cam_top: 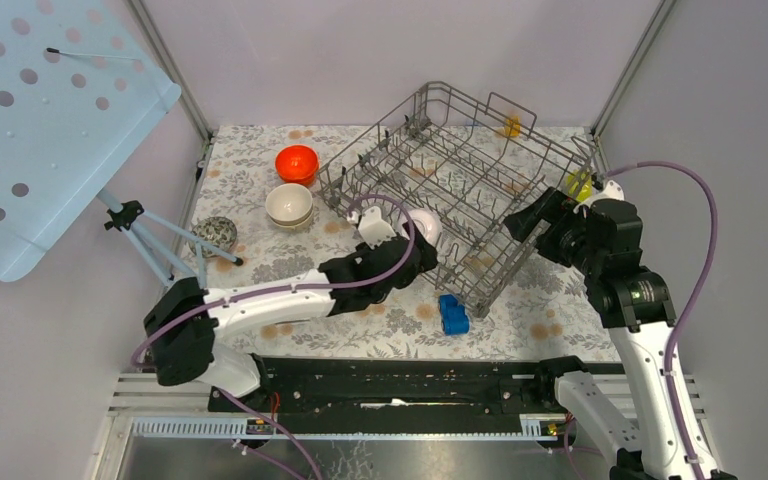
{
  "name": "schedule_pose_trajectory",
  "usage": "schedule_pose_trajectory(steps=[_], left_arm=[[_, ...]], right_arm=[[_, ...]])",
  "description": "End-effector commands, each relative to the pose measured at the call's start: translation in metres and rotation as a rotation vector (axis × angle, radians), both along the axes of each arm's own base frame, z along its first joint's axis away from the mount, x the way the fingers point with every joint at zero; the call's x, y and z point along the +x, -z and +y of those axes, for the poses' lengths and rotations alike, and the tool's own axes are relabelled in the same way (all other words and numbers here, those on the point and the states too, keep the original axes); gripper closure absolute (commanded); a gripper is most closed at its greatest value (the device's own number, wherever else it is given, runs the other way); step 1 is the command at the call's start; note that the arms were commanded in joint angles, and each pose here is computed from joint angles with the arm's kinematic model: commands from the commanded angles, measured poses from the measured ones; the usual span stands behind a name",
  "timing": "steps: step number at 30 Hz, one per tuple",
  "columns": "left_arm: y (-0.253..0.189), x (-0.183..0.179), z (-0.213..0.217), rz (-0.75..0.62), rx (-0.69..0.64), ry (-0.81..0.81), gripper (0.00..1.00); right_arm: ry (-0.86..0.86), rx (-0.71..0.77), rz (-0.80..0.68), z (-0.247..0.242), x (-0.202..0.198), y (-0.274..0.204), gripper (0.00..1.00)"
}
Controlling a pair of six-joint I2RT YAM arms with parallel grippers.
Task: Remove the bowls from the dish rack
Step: Adjust the dish rack at the center of the board.
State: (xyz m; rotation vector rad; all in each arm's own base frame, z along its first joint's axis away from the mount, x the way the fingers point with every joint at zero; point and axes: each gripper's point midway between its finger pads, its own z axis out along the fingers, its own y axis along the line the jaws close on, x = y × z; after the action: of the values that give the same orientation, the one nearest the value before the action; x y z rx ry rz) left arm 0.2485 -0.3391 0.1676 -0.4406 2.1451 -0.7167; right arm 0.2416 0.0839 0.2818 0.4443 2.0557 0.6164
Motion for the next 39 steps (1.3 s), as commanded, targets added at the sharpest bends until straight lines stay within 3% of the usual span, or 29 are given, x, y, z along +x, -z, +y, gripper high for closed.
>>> schedule_pose_trajectory(steps=[1,10,17,26,39], left_arm=[[-0.014,0.021,-0.009,-0.034,-0.050,-0.035,0.16],[0.000,0.030,0.016,-0.035,-0.017,-0.031,0.75],[-0.007,0.032,0.044,-0.064,0.055,-0.021,0.99],[-0.019,0.039,0.065,-0.098,0.197,0.092,1.00],[0.007,0.018,0.079,-0.054,0.239,0.372,1.00]], right_arm=[[-0.033,0.015,-0.057,0.005,-0.006,-0.020,0.04],[-0.062,0.029,-0.106,0.010,-0.008,-0.031,0.04],[-0.101,0.044,-0.129,0.017,-0.005,-0.040,0.04],[-0.187,0.081,-0.162,0.032,-0.003,-0.056,0.05],[-0.266,0.137,-0.203,0.049,0.004,-0.060,0.06]])
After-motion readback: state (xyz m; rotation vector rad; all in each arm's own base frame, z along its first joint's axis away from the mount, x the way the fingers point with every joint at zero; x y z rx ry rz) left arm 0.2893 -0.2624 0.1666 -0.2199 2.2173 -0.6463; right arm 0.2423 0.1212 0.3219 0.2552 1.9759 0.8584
